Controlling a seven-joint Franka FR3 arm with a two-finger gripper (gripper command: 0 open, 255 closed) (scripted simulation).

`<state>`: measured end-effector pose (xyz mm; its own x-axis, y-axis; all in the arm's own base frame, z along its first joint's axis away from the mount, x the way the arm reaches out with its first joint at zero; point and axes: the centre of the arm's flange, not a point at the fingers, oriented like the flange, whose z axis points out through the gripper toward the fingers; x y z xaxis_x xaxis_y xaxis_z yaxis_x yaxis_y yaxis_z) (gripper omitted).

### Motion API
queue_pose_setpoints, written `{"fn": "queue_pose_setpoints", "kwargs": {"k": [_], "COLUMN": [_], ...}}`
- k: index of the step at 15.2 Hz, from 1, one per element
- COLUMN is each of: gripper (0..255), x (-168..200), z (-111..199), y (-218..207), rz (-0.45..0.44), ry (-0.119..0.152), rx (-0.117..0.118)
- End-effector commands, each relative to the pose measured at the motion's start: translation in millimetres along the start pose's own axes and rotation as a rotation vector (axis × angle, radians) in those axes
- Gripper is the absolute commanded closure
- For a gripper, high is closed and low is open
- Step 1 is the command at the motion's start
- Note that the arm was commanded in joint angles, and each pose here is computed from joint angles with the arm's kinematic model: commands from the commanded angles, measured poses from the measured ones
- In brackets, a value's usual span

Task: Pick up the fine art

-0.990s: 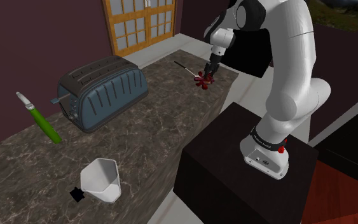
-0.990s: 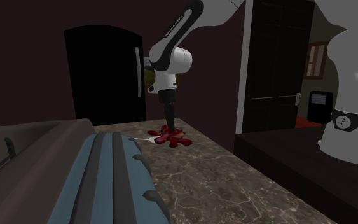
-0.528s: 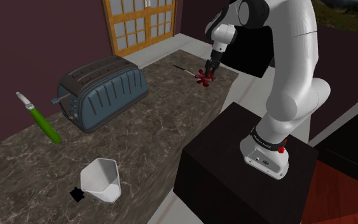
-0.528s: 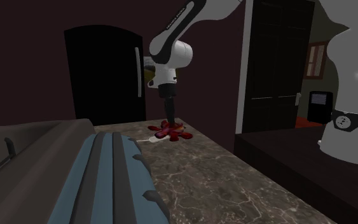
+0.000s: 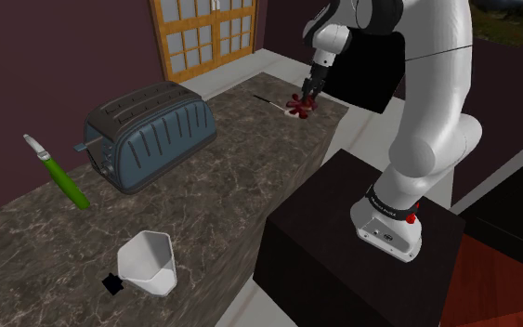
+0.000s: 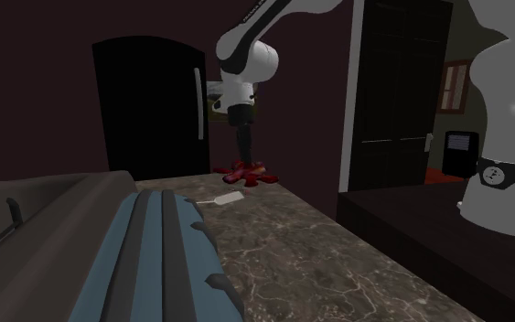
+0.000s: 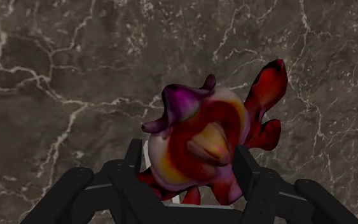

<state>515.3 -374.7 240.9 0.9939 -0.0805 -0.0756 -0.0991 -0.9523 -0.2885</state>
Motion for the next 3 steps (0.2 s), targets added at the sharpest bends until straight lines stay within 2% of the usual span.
{"fn": "queue_pose_setpoints", "kwargs": {"k": [1, 3], "gripper": [255, 255], "x": [-0.2, -0.3], "z": [-9.7, -10.4], "y": [-3.6, -3.8], "rz": [0.000, 0.000], "ry": [0.000, 0.000], "rx": [0.000, 0.000]}}
